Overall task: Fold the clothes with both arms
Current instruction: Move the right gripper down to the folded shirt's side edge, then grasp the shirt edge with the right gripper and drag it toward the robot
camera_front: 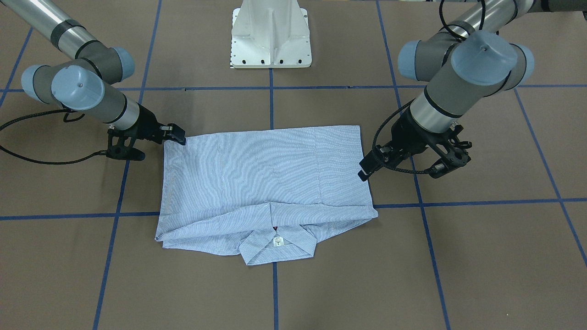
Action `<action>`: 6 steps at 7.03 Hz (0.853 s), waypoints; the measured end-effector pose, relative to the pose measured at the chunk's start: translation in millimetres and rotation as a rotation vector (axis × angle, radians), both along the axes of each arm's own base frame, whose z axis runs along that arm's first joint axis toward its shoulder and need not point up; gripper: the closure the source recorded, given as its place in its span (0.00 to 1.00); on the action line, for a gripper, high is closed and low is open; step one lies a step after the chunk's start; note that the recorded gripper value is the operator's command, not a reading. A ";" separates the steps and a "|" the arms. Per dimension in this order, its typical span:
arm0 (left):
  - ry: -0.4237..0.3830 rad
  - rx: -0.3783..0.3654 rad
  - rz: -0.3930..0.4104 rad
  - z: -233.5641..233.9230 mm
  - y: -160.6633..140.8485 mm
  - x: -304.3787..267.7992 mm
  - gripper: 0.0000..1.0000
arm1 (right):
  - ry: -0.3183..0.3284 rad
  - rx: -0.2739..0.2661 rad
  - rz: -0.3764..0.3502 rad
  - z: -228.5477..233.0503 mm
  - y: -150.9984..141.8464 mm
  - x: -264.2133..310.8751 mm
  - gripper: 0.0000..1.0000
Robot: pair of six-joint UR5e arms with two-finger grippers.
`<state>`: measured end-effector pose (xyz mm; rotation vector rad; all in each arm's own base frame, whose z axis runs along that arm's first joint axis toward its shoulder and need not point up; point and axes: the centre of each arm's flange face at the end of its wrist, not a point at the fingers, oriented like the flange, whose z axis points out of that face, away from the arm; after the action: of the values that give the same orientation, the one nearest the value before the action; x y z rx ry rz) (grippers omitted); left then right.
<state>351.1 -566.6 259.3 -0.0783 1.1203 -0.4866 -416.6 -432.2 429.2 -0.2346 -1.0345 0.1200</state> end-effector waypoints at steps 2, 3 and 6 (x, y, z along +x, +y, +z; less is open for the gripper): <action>-0.001 0.000 0.000 0.5 0.3 -0.3 0.01 | -0.011 0.013 0.001 -5.7 2.1 2.9 1.00; -0.001 -0.001 -0.001 0.7 0.2 -0.4 0.01 | -0.020 0.025 -0.002 -10.1 6.4 6.5 1.00; 0.004 0.006 -0.004 -4.1 1.0 -2.9 0.01 | -0.055 0.055 -0.045 -21.4 53.4 32.6 1.00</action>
<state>348.2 -565.6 255.2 -0.0716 1.1260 -0.4862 -384.1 -378.8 407.8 -0.2116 -1.0852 0.0445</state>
